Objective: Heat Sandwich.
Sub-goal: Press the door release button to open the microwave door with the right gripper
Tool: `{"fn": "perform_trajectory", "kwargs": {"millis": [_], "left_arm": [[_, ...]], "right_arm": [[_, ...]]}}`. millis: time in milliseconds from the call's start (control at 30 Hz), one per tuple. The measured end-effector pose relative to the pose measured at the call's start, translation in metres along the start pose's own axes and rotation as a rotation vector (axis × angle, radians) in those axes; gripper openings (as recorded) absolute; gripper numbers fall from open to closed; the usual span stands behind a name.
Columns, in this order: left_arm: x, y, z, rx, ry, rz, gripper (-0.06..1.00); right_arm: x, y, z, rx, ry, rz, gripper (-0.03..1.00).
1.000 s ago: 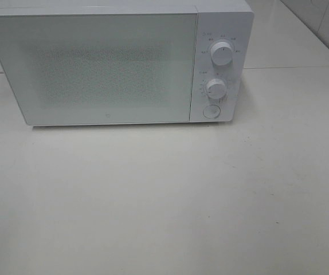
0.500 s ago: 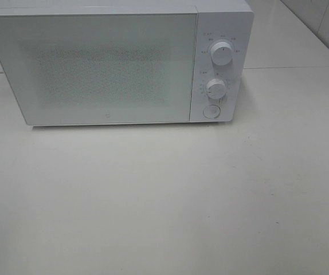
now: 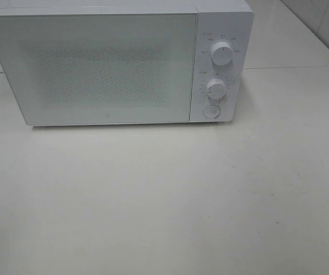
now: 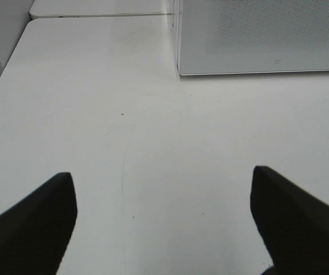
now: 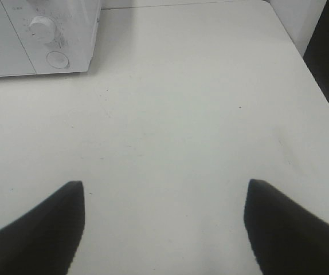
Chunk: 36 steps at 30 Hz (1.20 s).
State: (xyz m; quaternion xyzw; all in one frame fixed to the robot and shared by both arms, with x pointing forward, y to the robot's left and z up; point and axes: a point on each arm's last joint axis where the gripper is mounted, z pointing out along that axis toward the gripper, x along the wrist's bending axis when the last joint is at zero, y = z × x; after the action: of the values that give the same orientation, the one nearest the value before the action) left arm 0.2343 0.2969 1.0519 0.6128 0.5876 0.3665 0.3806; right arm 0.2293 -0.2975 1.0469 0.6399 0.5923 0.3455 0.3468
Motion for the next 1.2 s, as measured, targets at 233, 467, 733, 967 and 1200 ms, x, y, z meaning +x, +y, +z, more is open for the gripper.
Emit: {"fn": "perform_trajectory", "kwargs": {"millis": [233, 467, 733, 967, 1200], "left_arm": [[0.0, 0.0, 0.0, 0.0, 0.0, 0.0, 0.76], [0.0, 0.0, 0.0, 0.0, 0.0, 0.0, 0.76], [0.0, 0.0, 0.0, 0.0, 0.0, 0.0, 0.76], [0.0, 0.0, 0.0, 0.0, 0.0, 0.0, 0.76], [0.0, 0.0, 0.0, 0.0, 0.0, 0.0, 0.76]], "right_arm": [[0.0, 0.0, 0.0, 0.0, 0.0, 0.0, 0.75], [0.0, 0.0, 0.0, 0.0, 0.0, 0.0, 0.75], [0.0, 0.02, -0.006, -0.206, -0.001, -0.004, 0.75], [0.001, 0.039, -0.003, -0.376, 0.004, -0.005, 0.75], [0.0, 0.059, 0.019, -0.414, -0.014, -0.025, 0.75]]}}
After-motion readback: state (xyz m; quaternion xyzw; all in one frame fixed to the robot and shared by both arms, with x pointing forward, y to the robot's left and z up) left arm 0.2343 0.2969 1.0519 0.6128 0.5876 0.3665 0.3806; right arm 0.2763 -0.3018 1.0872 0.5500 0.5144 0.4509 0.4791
